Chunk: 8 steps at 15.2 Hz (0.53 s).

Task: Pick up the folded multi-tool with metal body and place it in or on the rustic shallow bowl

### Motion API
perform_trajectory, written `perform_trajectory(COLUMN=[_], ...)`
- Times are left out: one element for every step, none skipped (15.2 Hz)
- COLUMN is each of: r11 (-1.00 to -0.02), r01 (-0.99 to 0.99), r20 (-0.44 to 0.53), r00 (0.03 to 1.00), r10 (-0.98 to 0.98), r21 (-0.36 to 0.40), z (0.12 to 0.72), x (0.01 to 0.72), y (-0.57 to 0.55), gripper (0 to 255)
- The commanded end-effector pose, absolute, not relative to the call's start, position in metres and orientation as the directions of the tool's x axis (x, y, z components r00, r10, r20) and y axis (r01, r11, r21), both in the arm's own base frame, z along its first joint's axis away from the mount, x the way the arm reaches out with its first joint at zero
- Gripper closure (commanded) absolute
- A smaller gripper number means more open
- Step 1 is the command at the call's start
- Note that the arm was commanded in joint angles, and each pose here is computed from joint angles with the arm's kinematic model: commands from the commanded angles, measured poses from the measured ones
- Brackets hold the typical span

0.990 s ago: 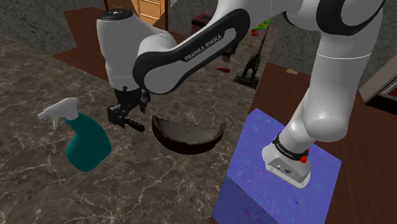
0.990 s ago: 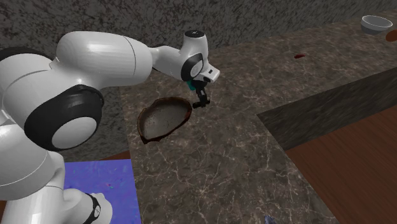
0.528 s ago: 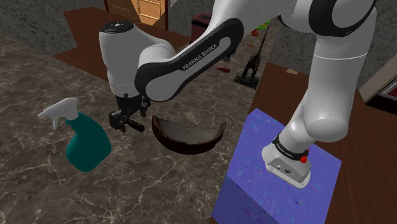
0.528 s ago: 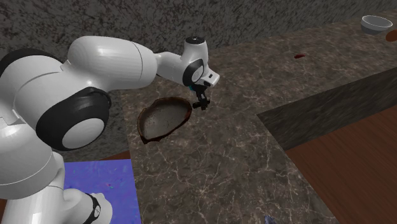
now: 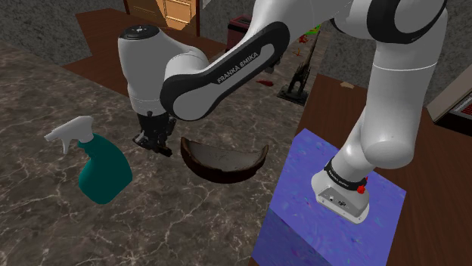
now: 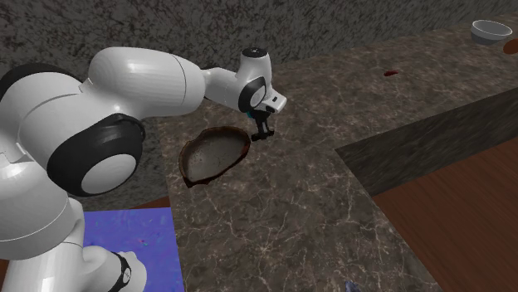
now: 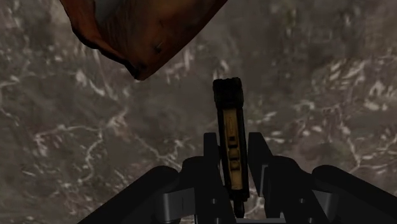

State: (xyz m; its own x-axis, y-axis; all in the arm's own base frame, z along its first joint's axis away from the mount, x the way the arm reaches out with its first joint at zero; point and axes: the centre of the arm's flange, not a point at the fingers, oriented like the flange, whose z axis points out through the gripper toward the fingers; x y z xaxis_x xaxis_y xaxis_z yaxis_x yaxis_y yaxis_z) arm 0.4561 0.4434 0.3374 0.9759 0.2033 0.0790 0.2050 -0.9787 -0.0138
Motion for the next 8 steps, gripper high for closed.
perform_trajectory(r11=[-0.979,-0.979,-0.979,-0.979,-0.979,-0.979,-0.979,-0.979], r01=[0.205,0.205,0.205,0.205,0.205,0.205,0.205,0.205], r20=[0.079,0.079,0.079,0.079,0.079,0.079,0.079,0.079], r00=[0.976,0.976,0.976,0.976,0.976,0.976,0.976,0.976], r10=[0.203,0.203,0.203,0.203,0.203,0.203,0.204,0.203], r21=[-0.014,-0.014,-0.014,-0.014,-0.014,-0.014,-0.014,-0.014], z=[0.337,0.337,0.337,0.337,0.337,0.337,0.343,0.348], x=[0.456,0.456,0.456,0.456,0.456,0.456,0.456,0.456], y=[0.444,0.444,0.444,0.444,0.444,0.444,0.444,0.444], gripper=[255,255,255,255,255,255,255,255])
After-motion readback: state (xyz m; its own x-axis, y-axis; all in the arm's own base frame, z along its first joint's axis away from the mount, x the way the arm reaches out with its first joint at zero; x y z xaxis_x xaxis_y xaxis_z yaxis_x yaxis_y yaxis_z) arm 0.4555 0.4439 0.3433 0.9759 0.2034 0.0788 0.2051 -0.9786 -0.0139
